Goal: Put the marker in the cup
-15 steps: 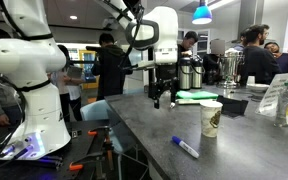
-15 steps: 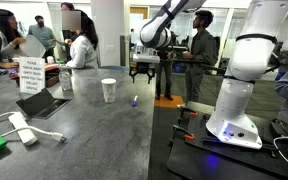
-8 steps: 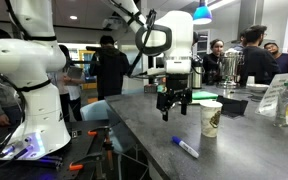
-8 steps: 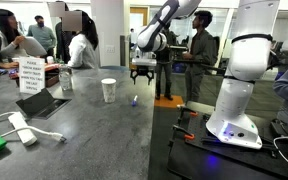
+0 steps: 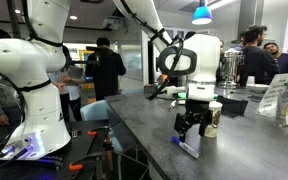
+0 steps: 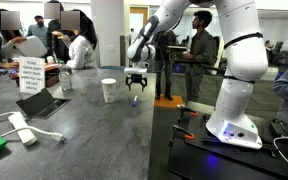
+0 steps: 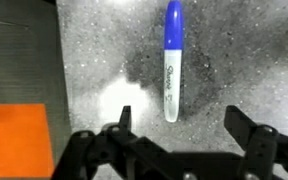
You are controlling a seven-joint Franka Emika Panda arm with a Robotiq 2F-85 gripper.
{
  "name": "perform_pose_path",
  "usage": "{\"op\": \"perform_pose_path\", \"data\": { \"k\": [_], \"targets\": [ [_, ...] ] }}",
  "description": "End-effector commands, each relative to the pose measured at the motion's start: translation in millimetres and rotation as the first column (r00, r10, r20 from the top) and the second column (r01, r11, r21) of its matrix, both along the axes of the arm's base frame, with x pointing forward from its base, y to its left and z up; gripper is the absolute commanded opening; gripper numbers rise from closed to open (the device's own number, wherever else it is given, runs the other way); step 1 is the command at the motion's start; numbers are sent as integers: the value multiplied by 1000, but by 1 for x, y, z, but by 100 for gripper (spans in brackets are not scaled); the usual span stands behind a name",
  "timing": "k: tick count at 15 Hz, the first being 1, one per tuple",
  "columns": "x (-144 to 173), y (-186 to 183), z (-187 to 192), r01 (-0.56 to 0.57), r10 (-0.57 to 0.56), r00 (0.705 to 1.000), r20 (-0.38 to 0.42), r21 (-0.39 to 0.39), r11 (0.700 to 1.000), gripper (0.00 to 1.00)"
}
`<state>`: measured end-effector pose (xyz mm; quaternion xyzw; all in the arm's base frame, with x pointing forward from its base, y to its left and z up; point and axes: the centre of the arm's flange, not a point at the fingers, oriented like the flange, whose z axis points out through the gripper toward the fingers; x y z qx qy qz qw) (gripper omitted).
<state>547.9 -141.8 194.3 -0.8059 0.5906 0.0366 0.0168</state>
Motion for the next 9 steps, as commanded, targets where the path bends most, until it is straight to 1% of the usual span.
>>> {"op": "perform_pose_path", "data": {
  "k": [1, 4, 6, 7, 8, 9],
  "targets": [
    [18, -7, -19, 53, -53, 999, -8, 7, 999, 100],
    [17, -12, -32, 65, -65, 998, -13, 13, 998, 100],
    [17, -15, -40, 70, -69, 997, -19, 15, 997, 97],
    [17, -15, -43, 72, -72, 997, -22, 16, 997, 94],
    [16, -14, -45, 73, -73, 997, -26, 19, 997, 88],
    [15, -13, -48, 72, -72, 997, -27, 15, 997, 80]
  ]
}}
